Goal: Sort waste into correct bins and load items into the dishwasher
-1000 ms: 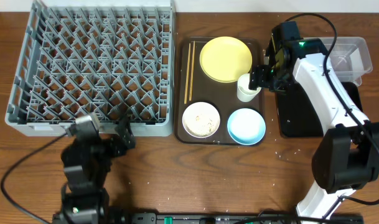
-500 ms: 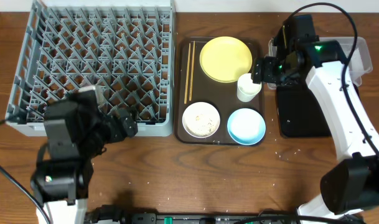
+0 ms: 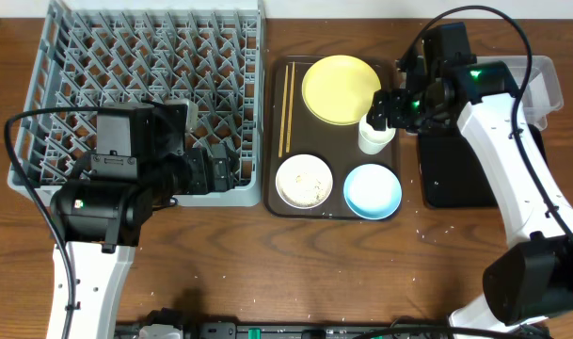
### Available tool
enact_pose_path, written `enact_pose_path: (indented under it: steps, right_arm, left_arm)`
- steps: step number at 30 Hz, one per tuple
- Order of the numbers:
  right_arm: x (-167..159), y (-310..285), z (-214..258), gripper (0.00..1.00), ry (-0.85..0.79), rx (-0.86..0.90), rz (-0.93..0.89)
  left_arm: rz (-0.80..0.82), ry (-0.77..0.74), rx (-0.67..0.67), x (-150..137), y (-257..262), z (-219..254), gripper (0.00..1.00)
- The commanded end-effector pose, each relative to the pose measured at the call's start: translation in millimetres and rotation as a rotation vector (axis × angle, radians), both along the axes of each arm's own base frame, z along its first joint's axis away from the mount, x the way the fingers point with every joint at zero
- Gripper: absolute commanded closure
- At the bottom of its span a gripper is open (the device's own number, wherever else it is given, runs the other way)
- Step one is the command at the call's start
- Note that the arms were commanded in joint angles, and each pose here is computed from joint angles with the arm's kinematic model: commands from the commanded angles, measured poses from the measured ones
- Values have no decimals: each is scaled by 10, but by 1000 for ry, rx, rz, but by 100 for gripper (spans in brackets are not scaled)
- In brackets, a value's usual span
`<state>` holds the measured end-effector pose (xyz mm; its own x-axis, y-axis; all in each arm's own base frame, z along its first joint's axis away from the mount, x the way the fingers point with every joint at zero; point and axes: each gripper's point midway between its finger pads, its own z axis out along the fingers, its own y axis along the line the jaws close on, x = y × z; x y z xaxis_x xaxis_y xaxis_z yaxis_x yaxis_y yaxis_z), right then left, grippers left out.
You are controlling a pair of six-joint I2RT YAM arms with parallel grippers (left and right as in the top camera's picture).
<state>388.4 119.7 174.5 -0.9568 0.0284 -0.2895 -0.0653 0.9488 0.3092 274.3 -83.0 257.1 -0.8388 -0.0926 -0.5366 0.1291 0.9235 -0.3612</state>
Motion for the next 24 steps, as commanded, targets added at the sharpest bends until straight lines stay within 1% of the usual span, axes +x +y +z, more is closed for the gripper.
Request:
enact_pose_path:
  steps: [1, 5, 9, 14, 17, 19, 24]
  right_arm:
    - [-3, 77, 65, 15, -24, 12, 38]
    - [19, 19, 52, 14, -31, -20, 20]
    - [67, -120, 17, 15, -29, -80, -69]
    - [97, -135, 10, 17, -37, -83, -92]
    - [115, -158, 3, 20, -43, -94, -103]
    - [130, -212, -25, 21, -39, -118, -134]
    - [176, -216, -186, 28, -7, -133, -144]
  left_arm:
    - [-26, -23, 2, 1, -30, 77, 2]
    - [-26, -24, 2, 3, -29, 78, 2]
    - [-26, -14, 3, 12, -30, 50, 2]
    - [-26, 27, 6, 50, -36, -70, 2]
    - [-32, 59, 2, 83, -55, -150, 2]
    - [-51, 74, -24, 114, -112, -183, 2]
    - [-73, 78, -54, 213, -187, -225, 2]
